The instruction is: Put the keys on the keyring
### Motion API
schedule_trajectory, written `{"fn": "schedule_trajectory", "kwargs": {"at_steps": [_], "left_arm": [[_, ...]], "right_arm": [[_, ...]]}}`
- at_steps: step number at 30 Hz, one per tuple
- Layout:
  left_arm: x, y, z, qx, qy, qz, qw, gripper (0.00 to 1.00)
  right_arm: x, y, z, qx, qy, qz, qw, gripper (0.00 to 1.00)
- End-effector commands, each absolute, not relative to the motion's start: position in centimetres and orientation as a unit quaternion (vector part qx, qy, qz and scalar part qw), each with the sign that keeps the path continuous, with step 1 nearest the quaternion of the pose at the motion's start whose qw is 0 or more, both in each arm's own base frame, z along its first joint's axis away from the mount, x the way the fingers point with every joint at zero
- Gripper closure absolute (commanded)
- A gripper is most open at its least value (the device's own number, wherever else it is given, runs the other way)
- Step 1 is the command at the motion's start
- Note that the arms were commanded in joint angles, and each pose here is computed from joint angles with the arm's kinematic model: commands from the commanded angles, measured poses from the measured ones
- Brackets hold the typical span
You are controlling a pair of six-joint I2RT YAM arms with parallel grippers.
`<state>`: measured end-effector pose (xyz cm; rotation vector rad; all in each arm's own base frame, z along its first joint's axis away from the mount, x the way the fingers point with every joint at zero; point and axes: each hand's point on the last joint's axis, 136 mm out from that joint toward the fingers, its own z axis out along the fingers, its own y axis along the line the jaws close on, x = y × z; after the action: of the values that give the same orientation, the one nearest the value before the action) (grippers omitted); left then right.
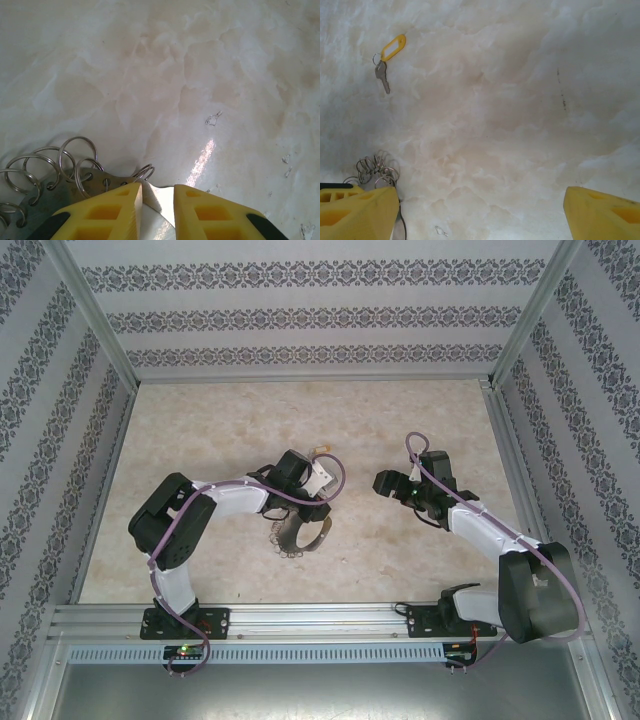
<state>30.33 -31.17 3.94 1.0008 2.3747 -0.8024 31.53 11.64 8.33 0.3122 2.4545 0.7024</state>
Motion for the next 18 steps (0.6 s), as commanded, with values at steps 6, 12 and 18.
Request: {"fn": "schedule_trajectory", "kwargs": {"at_steps": [6, 12, 18], "left_arm": [[29.75, -31.16, 2.62, 0.362, 0.859, -0.294, 0.212, 0.72], [30.12, -31.30, 2.71, 0.359, 0.858, -0.294, 0.222, 0.73], [30.36, -31.62, 2.56, 0.358, 0.856, -0.299, 0.222, 0.77]], "right_arm": [[31.97, 11.69, 8.60, 0.113, 0.917, 0.253, 0.286, 0.14], [32.02, 11.70, 8.50, 0.113, 0.918, 0.253, 0.284, 0.14], [32.00, 11.68, 8.15, 0.114, 0.920, 0.251, 0.280, 0.14]]}}
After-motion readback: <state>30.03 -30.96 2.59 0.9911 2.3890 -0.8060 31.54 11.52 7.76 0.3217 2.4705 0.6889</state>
